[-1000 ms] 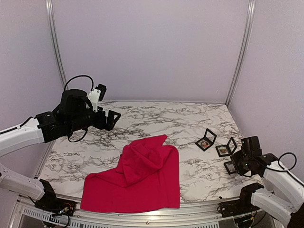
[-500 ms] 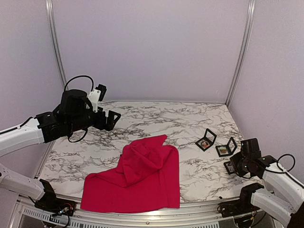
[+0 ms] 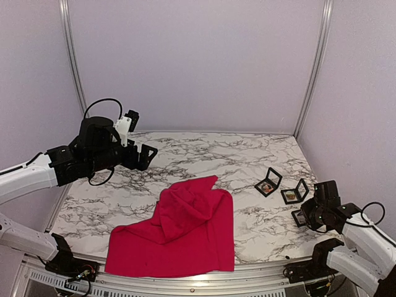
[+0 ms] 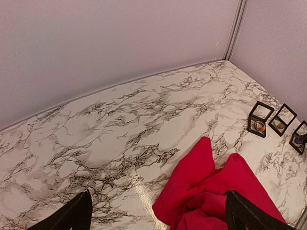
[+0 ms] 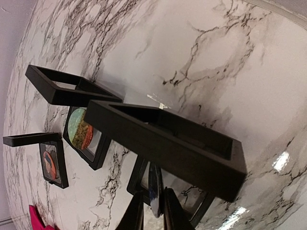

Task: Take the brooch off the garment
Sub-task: Place the brooch in the brooch box.

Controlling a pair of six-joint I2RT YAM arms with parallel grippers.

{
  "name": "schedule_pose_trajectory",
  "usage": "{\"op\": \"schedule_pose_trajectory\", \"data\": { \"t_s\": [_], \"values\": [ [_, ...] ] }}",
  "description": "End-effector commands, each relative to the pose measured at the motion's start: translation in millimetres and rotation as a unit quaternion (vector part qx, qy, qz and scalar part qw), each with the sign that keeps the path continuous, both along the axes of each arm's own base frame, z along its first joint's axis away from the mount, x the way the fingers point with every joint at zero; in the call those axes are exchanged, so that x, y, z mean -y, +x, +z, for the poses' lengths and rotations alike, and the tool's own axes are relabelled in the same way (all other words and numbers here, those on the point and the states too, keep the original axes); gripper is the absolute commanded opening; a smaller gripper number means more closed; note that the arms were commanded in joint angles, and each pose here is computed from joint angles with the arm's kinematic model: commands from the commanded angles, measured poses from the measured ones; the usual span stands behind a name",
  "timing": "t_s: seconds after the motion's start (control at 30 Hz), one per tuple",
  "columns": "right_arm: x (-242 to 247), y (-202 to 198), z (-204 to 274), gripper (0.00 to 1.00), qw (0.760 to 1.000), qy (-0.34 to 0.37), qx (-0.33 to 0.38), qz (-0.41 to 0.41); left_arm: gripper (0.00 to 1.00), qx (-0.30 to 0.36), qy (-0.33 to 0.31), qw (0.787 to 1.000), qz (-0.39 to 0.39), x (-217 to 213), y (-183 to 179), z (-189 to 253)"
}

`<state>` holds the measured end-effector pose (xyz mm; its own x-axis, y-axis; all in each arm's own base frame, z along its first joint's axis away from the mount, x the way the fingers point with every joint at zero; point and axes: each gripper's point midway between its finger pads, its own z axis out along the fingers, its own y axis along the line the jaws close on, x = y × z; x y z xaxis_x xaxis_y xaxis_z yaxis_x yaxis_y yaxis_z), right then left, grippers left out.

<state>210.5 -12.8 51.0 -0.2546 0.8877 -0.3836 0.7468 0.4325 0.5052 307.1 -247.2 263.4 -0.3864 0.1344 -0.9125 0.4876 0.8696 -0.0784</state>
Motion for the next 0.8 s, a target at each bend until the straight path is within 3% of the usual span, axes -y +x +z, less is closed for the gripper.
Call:
{"op": "schedule_pose_trajectory", "data": {
  "t_s": [0.0, 0.3, 0.5, 0.77],
  "values": [
    [5.1, -1.9, 0.8, 0.15, 1.0, -0.007, -0.009, -0.012, 0.99, -0.01, 0.001, 1.0, -0.001, -0.4, -0.2, -7.7],
    [3.4, -4.9, 2.6, 0.21, 0.999, -0.012, -0.032, 0.002, 0.99, -0.011, 0.001, 1.0, -0.004, 1.4, 0.2, -8.4],
    [1.9, -6.2, 0.6, 0.34, 0.999, -0.014, -0.046, 0.011, 0.99, -0.013, 0.002, 1.0, -0.005, 2.1, 0.4, -9.5],
    [-0.5, -4.4, 1.9, 0.41, 0.998, -0.018, -0.051, 0.027, 0.99, -0.014, 0.002, 1.0, -0.007, 2.8, 0.2, -10.2]
  ]
}}
